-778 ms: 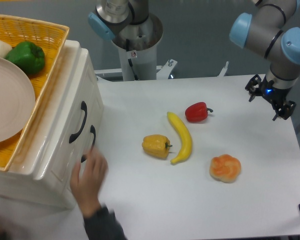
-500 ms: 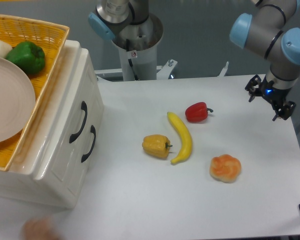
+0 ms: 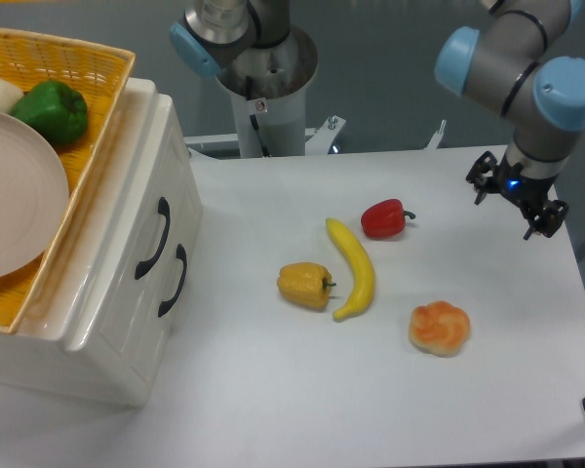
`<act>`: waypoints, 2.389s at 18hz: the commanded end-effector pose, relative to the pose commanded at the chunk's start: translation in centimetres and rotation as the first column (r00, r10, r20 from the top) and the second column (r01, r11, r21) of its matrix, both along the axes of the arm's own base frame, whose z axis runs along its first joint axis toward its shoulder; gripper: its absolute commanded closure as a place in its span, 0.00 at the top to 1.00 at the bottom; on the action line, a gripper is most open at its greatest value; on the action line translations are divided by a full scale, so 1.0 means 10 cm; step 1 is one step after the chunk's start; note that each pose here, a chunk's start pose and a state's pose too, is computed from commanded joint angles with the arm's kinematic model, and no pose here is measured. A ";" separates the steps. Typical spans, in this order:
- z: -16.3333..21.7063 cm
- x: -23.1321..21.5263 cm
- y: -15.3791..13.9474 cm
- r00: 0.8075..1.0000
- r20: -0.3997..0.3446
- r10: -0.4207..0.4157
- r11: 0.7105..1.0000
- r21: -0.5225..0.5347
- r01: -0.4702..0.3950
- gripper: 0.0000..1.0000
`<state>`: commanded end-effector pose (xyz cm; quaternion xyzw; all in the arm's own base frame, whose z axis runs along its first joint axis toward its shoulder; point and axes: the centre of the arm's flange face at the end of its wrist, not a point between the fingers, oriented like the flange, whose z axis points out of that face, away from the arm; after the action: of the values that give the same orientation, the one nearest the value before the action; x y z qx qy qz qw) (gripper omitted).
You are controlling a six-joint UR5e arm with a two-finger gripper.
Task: Slide the top white drawer open
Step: 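Move the gripper across the table toward the white cabinet's upper drawer handle, then lower the gripper onto the black handle of the upper drawer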
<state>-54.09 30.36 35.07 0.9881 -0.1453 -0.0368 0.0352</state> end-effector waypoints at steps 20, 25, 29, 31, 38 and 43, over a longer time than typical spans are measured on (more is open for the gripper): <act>0.74 2.28 1.15 0.904 0.209 0.374 0.923 0.014 -0.385 1.00; 0.69 2.74 1.58 0.867 0.235 0.439 0.892 -0.001 -0.452 1.00; 0.68 2.83 1.69 0.836 0.271 0.478 0.867 0.005 -0.498 1.00; 0.67 2.82 1.71 0.828 0.276 0.488 0.859 0.015 -0.512 1.00; 0.61 2.75 2.00 0.770 0.321 0.551 0.804 0.042 -0.593 1.00; 0.53 2.78 2.04 0.729 0.361 0.582 0.777 0.017 -0.629 1.00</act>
<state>-26.32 50.73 40.33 0.9723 0.1843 0.1356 -0.0482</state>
